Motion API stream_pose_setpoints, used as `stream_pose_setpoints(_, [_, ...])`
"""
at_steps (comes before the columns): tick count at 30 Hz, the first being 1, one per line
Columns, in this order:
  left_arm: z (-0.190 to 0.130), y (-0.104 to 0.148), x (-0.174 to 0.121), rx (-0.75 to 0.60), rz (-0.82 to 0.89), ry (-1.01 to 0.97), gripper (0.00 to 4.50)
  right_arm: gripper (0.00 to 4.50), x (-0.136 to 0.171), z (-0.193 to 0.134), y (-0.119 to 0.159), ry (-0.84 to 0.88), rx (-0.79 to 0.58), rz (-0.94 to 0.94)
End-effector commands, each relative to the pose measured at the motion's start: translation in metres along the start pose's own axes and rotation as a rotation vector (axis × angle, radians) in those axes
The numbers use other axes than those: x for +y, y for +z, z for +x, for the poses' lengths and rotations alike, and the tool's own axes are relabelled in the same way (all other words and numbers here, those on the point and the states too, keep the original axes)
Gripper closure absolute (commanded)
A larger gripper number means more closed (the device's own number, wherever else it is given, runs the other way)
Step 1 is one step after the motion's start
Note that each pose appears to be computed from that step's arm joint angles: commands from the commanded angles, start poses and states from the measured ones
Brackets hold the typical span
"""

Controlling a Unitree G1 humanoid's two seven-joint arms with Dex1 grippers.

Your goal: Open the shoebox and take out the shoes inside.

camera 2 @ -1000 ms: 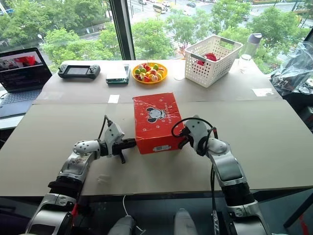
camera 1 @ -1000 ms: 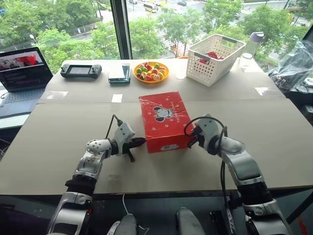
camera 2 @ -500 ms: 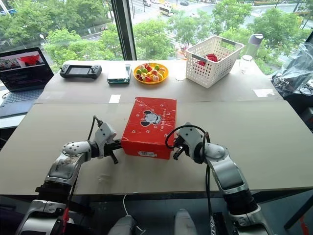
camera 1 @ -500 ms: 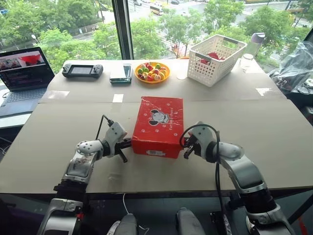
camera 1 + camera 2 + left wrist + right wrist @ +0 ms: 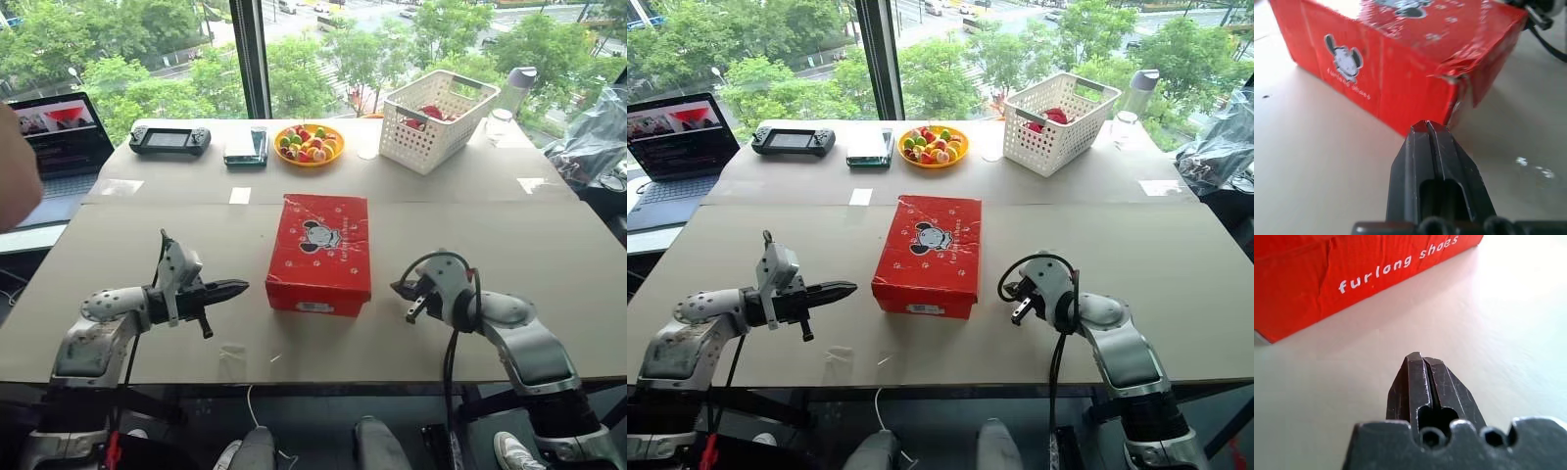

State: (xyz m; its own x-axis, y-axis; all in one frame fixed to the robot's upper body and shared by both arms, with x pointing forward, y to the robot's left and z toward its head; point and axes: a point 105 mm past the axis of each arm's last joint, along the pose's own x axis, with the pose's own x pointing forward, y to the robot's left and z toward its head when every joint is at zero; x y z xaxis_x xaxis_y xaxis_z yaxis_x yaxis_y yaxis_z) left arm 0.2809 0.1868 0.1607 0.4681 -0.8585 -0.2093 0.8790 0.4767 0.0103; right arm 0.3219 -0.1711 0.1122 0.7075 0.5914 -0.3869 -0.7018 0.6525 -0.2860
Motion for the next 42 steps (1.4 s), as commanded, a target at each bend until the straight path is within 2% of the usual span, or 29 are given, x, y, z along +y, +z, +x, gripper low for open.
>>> stream_pose_setpoints(1, [-0.017, 0.034, -0.016, -0.026, 0.026, -0.052, 4.50, 4.46, 0.004, -0.003, 0.020, 0.063, -0.105, -0.022])
stream_pose_setpoints(6, [-0.028, 0.037, -0.029, 0.004, 0.053, -0.059, 4.50, 4.46, 0.009, 0.004, 0.018, 0.119, -0.124, -0.014])
stream_pose_setpoints(10, [-0.041, 0.024, -0.041, 0.019, 0.028, -0.012, 4.50, 4.46, 0.018, 0.020, 0.030, 0.156, -0.145, -0.049])
stream_pose_setpoints(15, [-0.050, 0.000, -0.052, 0.048, -0.025, 0.067, 4.50, 4.46, 0.018, 0.026, 0.035, 0.161, -0.165, -0.041])
stream_pose_setpoints(19, [-0.050, -0.009, -0.061, 0.051, -0.048, 0.101, 4.50, 4.46, 0.018, 0.029, 0.042, 0.177, -0.194, -0.032])
stream_pose_setpoints(23, [-0.048, -0.016, -0.071, 0.049, -0.063, 0.112, 4.50, 4.46, 0.018, 0.029, 0.063, 0.208, -0.256, -0.024])
stream_pose_setpoints(35, [-0.035, -0.016, -0.069, 0.010, -0.060, 0.140, 4.50, 4.46, 0.003, 0.017, 0.114, 0.227, -0.386, 0.014])
stream_pose_setpoints(39, [-0.028, -0.018, -0.068, -0.006, -0.056, 0.139, 4.50, 4.46, 0.019, 0.016, 0.154, 0.307, -0.412, -0.100])
stream_pose_setpoints(42, [-0.021, -0.019, -0.067, -0.017, -0.055, 0.130, 4.50, 4.46, 0.041, 0.025, 0.189, 0.379, -0.410, -0.300])
